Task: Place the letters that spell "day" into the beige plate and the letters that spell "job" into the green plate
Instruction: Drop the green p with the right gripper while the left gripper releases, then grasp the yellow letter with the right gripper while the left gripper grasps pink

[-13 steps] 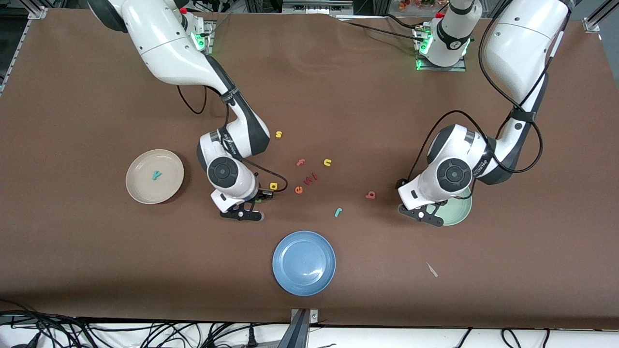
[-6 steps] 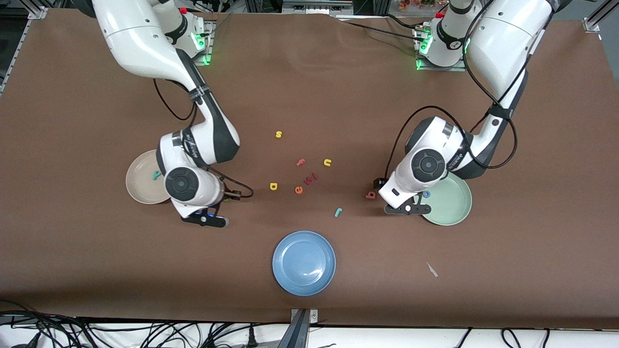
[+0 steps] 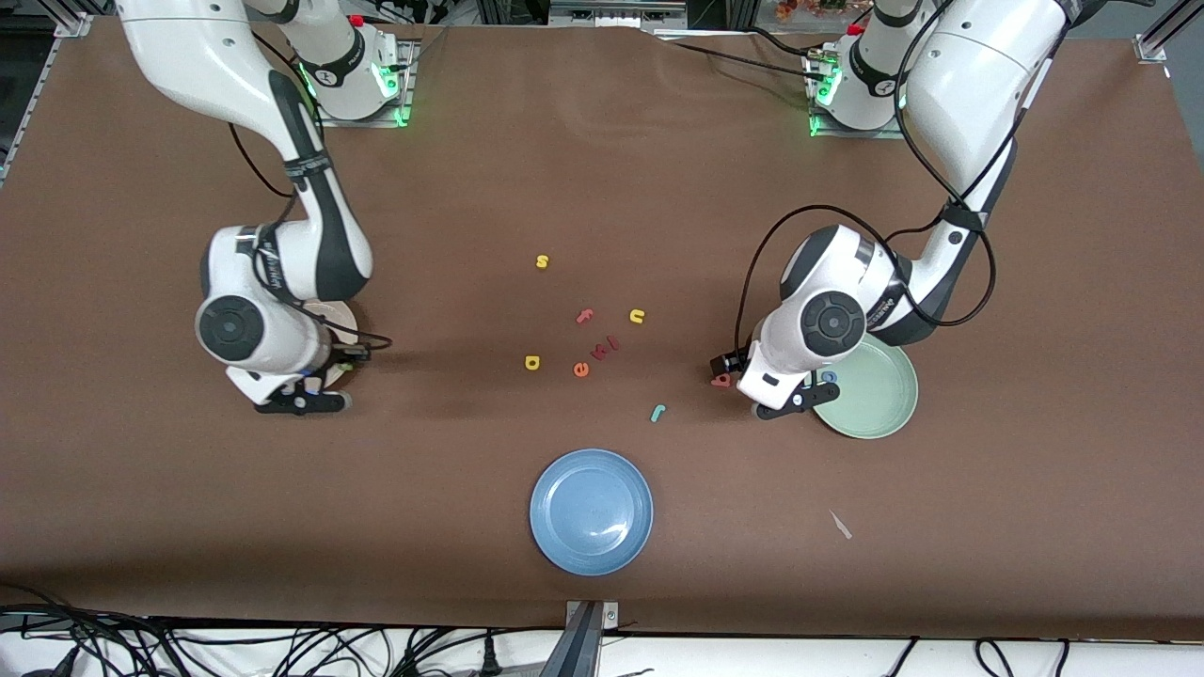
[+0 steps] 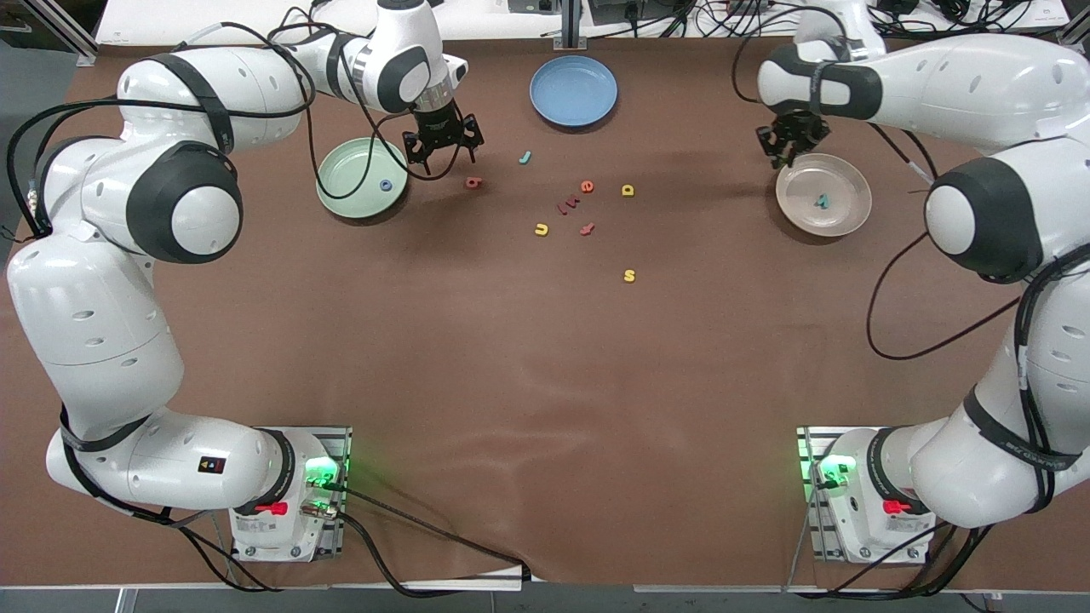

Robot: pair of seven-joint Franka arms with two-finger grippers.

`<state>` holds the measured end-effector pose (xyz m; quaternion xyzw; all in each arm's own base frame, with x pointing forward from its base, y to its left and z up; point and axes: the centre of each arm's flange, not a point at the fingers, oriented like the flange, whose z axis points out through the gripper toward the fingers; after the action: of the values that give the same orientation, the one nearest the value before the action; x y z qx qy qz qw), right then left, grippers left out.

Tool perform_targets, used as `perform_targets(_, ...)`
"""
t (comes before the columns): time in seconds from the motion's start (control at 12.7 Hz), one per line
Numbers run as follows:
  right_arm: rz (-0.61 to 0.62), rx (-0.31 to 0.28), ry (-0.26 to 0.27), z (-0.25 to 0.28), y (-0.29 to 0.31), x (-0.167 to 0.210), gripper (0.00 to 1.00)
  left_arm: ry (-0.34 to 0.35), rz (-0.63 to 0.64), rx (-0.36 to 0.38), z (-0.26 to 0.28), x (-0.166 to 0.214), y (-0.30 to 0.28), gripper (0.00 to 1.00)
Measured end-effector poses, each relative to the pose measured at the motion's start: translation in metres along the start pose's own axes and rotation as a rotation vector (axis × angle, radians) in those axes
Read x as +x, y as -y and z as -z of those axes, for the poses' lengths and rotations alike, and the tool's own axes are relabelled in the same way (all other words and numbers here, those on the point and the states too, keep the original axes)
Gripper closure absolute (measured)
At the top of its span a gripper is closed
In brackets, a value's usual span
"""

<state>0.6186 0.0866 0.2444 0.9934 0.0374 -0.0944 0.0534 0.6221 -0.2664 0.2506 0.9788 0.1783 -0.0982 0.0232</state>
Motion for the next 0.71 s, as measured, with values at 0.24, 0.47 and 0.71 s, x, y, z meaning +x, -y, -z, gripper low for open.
perform_targets(0.24, 0.05, -0.004, 0.032, -0.023, -0.042, -0.017, 0.73, 0.0, 0.06, -0.008, 0.004, 0.02, 0.022, 0.0)
perform_targets(0.47, -0.007, 0.076, 0.054, -0.031, -0.055, -0.022, 0.44, 0.001, 0.14, -0.013, 0.006, 0.031, 0.035, 0.0)
perform_targets(0.71, -0.081, 0.1, 0.037, -0.016, -0.014, -0.015, 0.11, 0.005, 0.319, -0.014, -0.003, 0.017, 0.016, 0.01)
